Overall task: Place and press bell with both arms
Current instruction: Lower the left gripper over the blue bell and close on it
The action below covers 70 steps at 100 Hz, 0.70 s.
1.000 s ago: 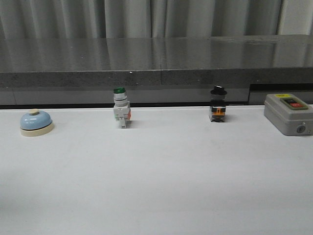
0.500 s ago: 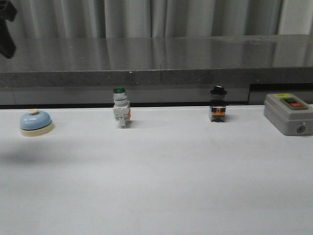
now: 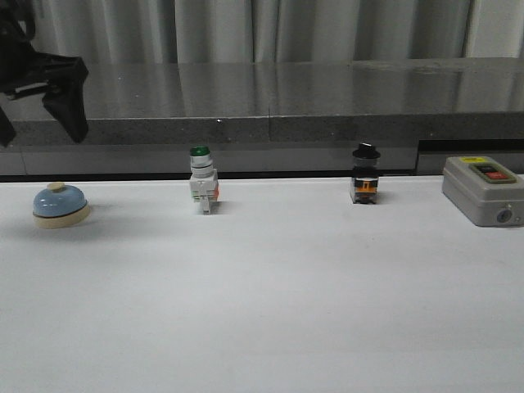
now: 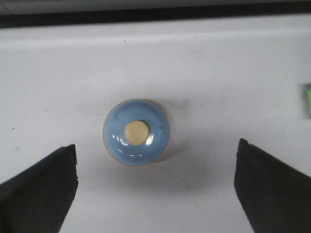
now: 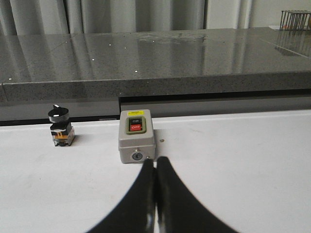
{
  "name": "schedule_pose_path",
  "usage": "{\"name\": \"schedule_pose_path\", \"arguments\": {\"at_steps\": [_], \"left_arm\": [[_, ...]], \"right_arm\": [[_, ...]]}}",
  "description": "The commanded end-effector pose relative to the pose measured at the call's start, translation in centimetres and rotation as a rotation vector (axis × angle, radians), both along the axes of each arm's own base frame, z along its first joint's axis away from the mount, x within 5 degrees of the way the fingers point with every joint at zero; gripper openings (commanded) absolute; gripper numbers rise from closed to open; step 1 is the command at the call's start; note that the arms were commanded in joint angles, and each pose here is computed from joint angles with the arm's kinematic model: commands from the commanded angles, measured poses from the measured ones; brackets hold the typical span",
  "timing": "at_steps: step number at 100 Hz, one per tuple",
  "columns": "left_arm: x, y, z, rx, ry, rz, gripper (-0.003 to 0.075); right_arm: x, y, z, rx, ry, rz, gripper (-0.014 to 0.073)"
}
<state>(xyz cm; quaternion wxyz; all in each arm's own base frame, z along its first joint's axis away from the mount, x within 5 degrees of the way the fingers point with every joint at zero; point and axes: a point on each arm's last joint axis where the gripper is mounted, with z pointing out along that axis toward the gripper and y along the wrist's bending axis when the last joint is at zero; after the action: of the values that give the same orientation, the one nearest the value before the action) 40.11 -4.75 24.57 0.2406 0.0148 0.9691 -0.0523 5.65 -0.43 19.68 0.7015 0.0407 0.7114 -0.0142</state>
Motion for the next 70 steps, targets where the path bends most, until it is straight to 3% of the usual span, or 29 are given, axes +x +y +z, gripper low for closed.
{"name": "schedule_pose_path", "arguments": {"at_steps": [1,70], "left_arm": [[0.9,-0.3,2.0,-0.023,-0.046,0.007,0.0617],[4.3,-0.1,-5.0,0.026,0.093,0.023,0.0599]], "right_arm": [[-0.2,0.0,1.3,-0.017,-0.108,-0.003,-0.006],[-0.2,0.0,1.3,-0.017,-0.108,-0.003,-0.006]]}}
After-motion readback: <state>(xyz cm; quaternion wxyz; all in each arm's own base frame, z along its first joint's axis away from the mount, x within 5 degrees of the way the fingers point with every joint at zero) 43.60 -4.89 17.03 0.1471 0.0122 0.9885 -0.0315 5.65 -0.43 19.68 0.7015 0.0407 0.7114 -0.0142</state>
